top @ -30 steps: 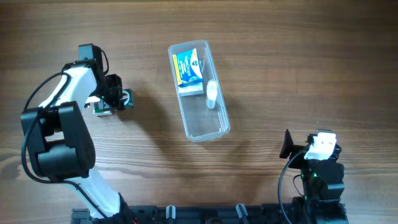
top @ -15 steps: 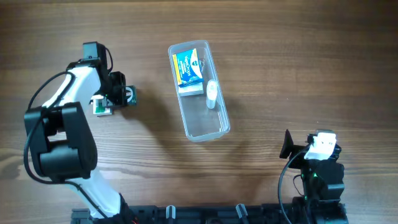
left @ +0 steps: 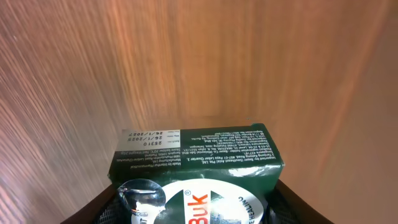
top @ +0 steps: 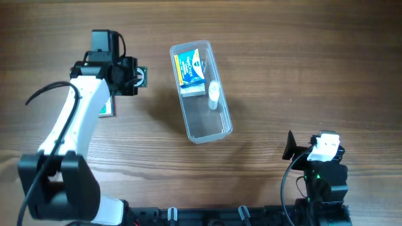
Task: Pack container
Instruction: 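Carry the Zam-Buk tin into the container and lower it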
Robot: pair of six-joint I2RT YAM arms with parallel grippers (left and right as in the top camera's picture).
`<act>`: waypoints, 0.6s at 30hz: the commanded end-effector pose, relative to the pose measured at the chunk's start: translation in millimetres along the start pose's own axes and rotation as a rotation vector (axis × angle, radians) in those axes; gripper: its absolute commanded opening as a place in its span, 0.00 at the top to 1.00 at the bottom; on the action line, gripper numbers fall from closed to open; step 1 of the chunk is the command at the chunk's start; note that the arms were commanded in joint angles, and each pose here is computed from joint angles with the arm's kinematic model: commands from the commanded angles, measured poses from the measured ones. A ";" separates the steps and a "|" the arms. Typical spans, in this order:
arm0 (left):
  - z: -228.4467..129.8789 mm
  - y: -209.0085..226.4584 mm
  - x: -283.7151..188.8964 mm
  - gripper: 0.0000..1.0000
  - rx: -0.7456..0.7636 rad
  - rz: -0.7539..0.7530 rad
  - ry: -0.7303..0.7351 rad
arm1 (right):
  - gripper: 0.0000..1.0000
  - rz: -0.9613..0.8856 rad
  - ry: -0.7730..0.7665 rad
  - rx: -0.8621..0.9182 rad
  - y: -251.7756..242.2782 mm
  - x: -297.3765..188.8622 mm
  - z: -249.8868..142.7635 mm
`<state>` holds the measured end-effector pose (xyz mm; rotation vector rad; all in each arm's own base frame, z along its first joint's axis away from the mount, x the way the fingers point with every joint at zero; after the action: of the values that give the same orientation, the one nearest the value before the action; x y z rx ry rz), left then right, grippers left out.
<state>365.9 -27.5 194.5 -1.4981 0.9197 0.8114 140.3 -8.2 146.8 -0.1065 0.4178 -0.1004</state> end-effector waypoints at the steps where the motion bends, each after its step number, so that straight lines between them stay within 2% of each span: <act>1: -26.7 -18.3 -29.3 0.48 0.071 -0.110 -0.004 | 0.00 0.005 -0.004 0.015 0.3 0.4 -0.5; 9: -90.4 -26.7 -49.6 0.48 0.196 -0.181 0.066 | 0.00 0.005 -0.005 0.015 0.3 0.4 -0.5; 18: -131.8 -10.8 -51.7 0.48 0.181 -0.161 0.134 | 0.00 0.005 -0.004 0.015 0.3 0.4 -0.5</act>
<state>356.7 -138.7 243.4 -1.4162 0.9645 0.5344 140.3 -8.2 146.8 -0.1065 0.4178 -0.1004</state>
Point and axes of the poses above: each gripper's point midway between its finger pads, its own x axis out along the fingers, its own y axis along the line the jaws close on, z = x × y, the point moved 8 cm from there along -x, back along the fingers, and after that the axes turned 6 degrees about -x, right-handed, at the moved point
